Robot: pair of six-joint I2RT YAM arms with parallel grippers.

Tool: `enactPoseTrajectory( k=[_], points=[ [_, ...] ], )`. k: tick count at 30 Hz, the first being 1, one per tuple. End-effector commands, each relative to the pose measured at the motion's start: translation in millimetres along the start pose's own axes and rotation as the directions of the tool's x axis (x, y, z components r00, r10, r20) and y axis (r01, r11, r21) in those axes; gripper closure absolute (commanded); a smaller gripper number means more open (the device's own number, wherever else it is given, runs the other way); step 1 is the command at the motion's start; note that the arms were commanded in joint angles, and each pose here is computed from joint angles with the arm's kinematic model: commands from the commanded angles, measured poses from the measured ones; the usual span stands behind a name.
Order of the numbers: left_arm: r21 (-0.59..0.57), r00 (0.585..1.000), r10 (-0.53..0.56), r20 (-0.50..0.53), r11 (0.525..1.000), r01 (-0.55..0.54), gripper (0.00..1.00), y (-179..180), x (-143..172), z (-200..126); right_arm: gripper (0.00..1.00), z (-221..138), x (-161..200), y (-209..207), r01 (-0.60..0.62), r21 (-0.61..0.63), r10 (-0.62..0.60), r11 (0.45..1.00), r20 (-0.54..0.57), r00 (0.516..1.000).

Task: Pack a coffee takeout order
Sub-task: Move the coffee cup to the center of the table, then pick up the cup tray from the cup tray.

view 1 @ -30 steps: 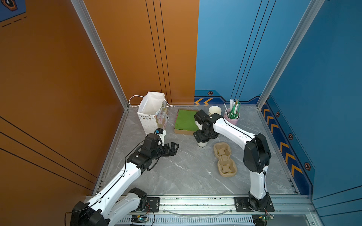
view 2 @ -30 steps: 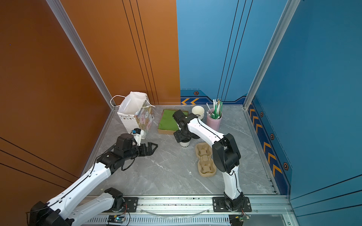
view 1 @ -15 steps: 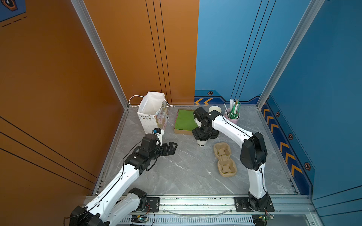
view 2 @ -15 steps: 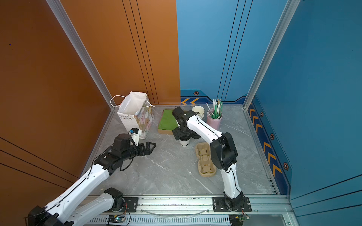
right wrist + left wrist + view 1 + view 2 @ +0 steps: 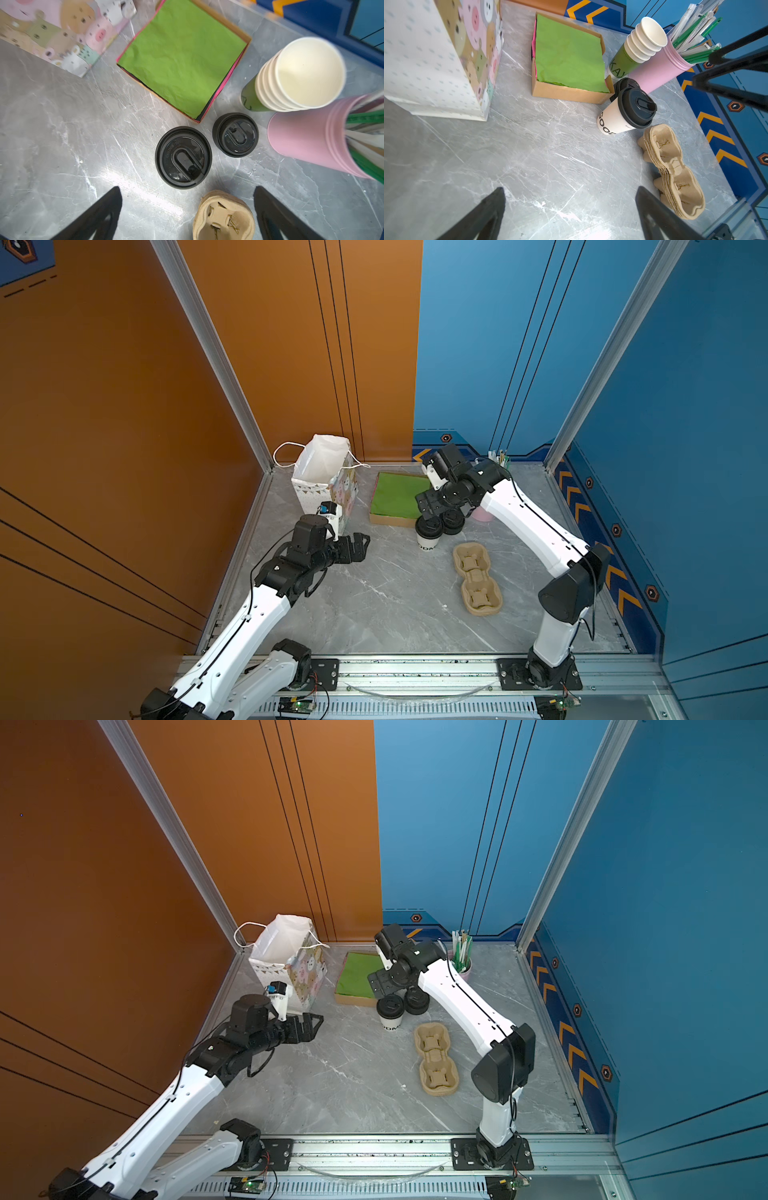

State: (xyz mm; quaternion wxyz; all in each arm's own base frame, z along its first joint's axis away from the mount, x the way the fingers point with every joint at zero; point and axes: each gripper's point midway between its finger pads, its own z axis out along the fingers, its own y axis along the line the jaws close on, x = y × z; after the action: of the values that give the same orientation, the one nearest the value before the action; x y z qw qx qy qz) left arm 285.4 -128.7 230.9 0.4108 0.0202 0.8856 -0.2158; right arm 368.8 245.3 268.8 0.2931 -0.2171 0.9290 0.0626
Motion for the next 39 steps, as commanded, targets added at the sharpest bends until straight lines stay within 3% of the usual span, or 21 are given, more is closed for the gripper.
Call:
enactPoseTrajectory(
  k=[1,7,13,17,25,29,39],
  points=[
    [-0.074,0.994,0.112,0.016,0.991,-0.111,0.02,4.3,-26.4,-15.8,0.0,-41.5,13.2,-14.4,-0.045,0.052,0.042,0.998,0.056,0.998],
    [-0.073,0.985,0.169,0.048,0.984,-0.165,0.02,-7.2,-62.3,-23.8,0.0,-60.2,78.6,-46.2,-0.156,0.162,0.151,0.974,0.044,0.988],
    [-0.052,0.987,0.161,-0.015,0.986,-0.161,0.02,-4.9,-47.1,-7.0,0.11,-59.3,150.1,-61.2,-0.256,0.201,0.261,0.946,0.001,0.965],
    [-0.035,0.989,0.141,-0.053,0.989,-0.143,0.02,-3.0,-32.0,-1.0,0.16,-36.9,186.7,-63.7,-0.266,0.221,0.29,0.938,-0.083,0.954],
    [-0.032,0.988,0.135,-0.073,0.99,-0.138,0.02,1.0,-17.4,-1.1,0.27,12.3,213.7,-49.4,-0.267,0.166,0.297,0.949,-0.189,0.936],
    [-0.037,0.987,0.122,-0.104,0.991,-0.126,0.02,7.5,-1.4,4.9,0.3,28.3,221.4,-47.9,-0.253,0.167,0.288,0.953,-0.236,0.928],
    [-0.035,0.989,0.109,-0.105,0.993,-0.113,0.02,9.9,5.5,6.2,0.45,52.7,238.3,-46.7,-0.254,0.167,0.296,0.953,-0.322,0.899]
  ],
)
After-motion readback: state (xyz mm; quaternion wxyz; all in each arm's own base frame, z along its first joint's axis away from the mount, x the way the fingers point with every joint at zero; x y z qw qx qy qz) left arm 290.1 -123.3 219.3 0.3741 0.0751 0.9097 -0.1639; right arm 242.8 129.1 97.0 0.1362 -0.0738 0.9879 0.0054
